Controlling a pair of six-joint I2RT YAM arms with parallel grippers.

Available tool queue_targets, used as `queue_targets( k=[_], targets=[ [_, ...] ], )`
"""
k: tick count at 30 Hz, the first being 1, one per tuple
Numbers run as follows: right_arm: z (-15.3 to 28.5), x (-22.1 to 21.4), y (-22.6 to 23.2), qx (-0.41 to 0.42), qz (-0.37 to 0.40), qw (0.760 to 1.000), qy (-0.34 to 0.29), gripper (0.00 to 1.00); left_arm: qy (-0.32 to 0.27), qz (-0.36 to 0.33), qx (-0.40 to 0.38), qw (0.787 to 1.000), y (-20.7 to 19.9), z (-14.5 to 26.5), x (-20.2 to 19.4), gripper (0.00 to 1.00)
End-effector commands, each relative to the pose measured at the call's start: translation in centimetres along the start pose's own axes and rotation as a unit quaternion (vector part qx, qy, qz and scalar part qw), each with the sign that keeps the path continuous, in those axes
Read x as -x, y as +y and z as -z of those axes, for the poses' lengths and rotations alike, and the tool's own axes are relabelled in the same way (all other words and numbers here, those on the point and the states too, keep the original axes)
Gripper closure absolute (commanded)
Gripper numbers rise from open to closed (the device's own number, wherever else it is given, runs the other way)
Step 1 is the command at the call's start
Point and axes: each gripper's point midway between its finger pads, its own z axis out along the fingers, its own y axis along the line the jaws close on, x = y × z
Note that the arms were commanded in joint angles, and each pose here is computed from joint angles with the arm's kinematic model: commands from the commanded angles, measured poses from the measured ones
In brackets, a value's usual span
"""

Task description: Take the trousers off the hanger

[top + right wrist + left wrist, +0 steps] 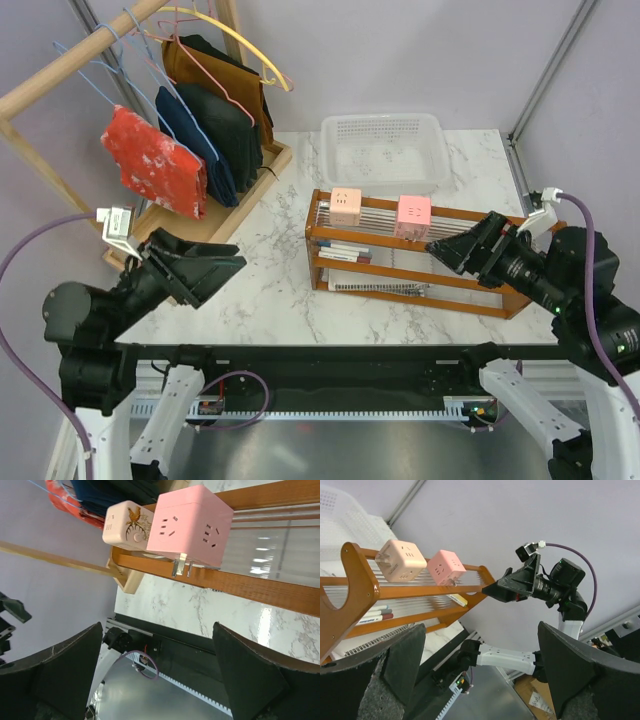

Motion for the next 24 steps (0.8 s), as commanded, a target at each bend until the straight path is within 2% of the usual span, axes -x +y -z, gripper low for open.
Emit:
queue_targets(
  k=[1, 3, 5, 9, 10, 11, 13, 15, 16, 18, 24],
  targets=[
    [0.1, -0.1, -1.6, -0.078, 0.009, 0.996, 0.040, 0.02, 0.042, -0.008, 0.048, 0.998, 0.0, -0.1, 0.4, 0.00],
    [0.9, 1.3, 0.0, -0.064, 0.020, 0.997, 0.023, 0.02, 0.059, 0.017, 0.062, 0.996, -0.2, -0.7, 1.1, 0.00],
    [1.7, 2.6, 2.3, -0.036, 0.019, 0.999, 0.006, 0.02, 0.036, 0.045, 0.076, 0.995, 0.0, -1.3, 2.2, 0.00],
    [3.5, 4.1, 5.8, 0.027, 0.035, 0.999, -0.024, 0.02, 0.013, 0.033, 0.060, 0.998, -0.4, -2.3, 3.9, 0.00],
    [3.6, 4.6, 6.6, 0.043, 0.042, 0.998, -0.033, 0.02, 0.002, 0.044, 0.102, 0.994, 1.6, -3.1, 4.9, 0.00],
    [3.9, 4.7, 6.9, 0.047, 0.044, 0.997, -0.038, 0.02, -0.005, 0.035, 0.122, 0.992, 1.4, -3.0, 5.8, 0.00],
    [3.5, 4.8, 7.5, 0.058, 0.049, 0.997, -0.029, 0.02, 0.018, 0.030, 0.187, 0.982, 4.6, -4.0, 6.5, 0.02],
    [2.8, 4.5, 8.0, 0.070, 0.056, 0.996, -0.005, 0.02, -0.006, -0.022, 0.207, 0.978, 3.8, -3.7, 8.8, 0.05],
    [2.8, 4.4, 8.1, 0.073, 0.064, 0.995, -0.001, 0.02, -0.026, -0.022, 0.269, 0.963, 5.7, -3.0, 9.7, 0.05],
    [2.3, 4.1, 8.4, 0.082, 0.071, 0.994, 0.020, 0.02, -0.045, -0.059, 0.299, 0.951, 6.1, -3.3, 12.4, 0.08],
    [1.2, 4.1, 8.7, 0.084, 0.100, 0.990, 0.056, 0.02, -0.121, -0.147, 0.405, 0.894, 10.0, -3.0, 18.9, 0.09]
  ],
)
